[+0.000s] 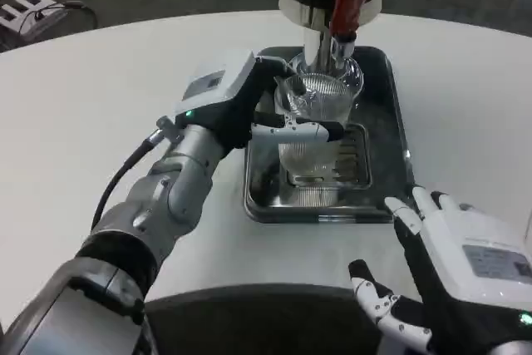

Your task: Grasp the cup under the faucet to collect the drink, then remove the cup.

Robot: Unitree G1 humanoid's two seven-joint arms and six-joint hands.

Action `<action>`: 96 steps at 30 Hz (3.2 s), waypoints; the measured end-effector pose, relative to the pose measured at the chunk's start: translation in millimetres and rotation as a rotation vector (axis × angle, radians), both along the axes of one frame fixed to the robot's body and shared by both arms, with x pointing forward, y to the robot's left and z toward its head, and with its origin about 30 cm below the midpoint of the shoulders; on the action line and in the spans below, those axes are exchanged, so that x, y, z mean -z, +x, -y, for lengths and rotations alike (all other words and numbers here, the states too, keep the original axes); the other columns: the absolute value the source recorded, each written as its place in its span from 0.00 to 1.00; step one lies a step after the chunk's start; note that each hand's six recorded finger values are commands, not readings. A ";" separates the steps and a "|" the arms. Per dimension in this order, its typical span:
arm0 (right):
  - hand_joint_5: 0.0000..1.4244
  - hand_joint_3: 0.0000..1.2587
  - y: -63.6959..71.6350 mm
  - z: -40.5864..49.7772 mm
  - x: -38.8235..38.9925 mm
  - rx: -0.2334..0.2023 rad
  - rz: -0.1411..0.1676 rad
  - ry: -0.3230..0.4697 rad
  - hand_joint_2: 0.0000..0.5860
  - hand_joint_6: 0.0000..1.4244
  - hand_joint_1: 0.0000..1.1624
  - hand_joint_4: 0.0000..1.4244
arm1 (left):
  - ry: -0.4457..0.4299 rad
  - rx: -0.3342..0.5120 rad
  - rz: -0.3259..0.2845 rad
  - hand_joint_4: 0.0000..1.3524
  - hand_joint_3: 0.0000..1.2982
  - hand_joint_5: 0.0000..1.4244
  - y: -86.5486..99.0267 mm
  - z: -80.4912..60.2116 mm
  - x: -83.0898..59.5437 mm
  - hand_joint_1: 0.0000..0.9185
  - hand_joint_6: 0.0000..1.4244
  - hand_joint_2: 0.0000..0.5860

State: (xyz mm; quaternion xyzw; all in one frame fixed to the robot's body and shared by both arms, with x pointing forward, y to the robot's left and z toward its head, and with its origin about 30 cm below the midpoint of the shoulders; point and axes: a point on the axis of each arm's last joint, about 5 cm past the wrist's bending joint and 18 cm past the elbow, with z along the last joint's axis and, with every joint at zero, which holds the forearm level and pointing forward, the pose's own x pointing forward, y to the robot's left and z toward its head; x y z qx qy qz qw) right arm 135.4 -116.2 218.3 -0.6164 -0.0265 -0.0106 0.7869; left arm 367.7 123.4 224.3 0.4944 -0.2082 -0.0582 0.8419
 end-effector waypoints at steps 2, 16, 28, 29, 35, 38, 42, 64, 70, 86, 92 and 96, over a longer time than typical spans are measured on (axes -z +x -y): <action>0.00 0.11 0.1 0.1 0.1 -0.006 -0.002 0.007 0.78 0.00 0.21 0.00 | -0.001 0.001 0.001 0.84 0.81 0.96 0.3 2.1 -1.3 0.48 1.00 0.02; 0.00 0.11 4.4 0.0 -2.8 -0.022 -0.001 0.023 0.78 0.00 0.21 0.00 | 0.004 -0.044 -0.022 0.73 0.70 0.88 2.8 11.0 -6.8 0.44 1.00 0.00; 0.00 0.11 9.7 -1.5 -0.5 -0.036 -0.020 0.038 0.79 0.00 0.21 0.00 | 0.057 -0.058 -0.022 0.23 0.25 0.43 3.5 11.6 -7.9 0.12 0.67 0.05; 0.00 0.11 10.1 -1.8 -0.3 -0.037 -0.021 0.038 0.79 0.00 0.21 0.00 | 0.058 -0.060 -0.022 0.22 0.24 0.41 3.6 11.0 -8.1 0.12 0.65 0.06; 0.00 0.11 13.0 -3.3 0.9 -0.045 -0.031 0.042 0.79 0.00 0.22 0.00 | 0.060 -0.067 -0.014 0.11 0.12 0.31 4.3 8.1 -10.8 0.10 0.52 0.07; 0.00 0.11 13.5 -3.6 1.0 -0.045 -0.032 0.043 0.79 0.00 0.22 0.00 | 0.059 -0.065 0.000 0.08 0.07 0.28 5.1 9.2 -15.9 0.09 0.50 0.07; 0.00 0.11 14.0 -3.6 1.6 -0.041 -0.036 0.046 0.79 0.00 0.23 0.00 | 0.038 -0.056 0.015 0.08 0.07 0.27 5.5 10.0 -20.2 0.08 0.50 0.07; 0.00 0.12 25.5 -6.2 -0.1 -0.059 -0.007 0.082 0.80 0.00 0.23 0.00 | -0.517 0.224 0.063 0.26 0.28 0.33 -11.8 -89.8 -44.7 0.00 0.38 0.17; 0.00 0.12 29.2 -9.5 1.3 -0.070 -0.018 0.075 0.79 0.00 0.23 0.00 | -0.609 0.418 -0.097 0.16 0.21 0.24 -10.8 -101.8 -55.7 0.00 0.26 0.21; 0.00 0.12 31.8 -14.2 0.0 -0.074 -0.001 0.085 0.79 0.00 0.23 0.00 | -0.567 0.664 -0.259 0.11 0.15 0.19 -5.1 -99.0 -90.1 0.00 0.20 0.22; 0.00 0.12 31.6 -16.1 -0.5 -0.082 0.004 0.088 0.80 0.00 0.23 0.00 | -0.569 0.682 -0.239 0.11 0.15 0.19 -2.3 -86.6 -104.0 0.00 0.20 0.22; 0.00 0.12 31.5 -16.7 -0.6 -0.082 0.010 0.089 0.80 0.00 0.22 0.00 | -0.562 0.691 -0.255 0.10 0.15 0.19 -0.3 -77.8 -105.4 0.00 0.20 0.22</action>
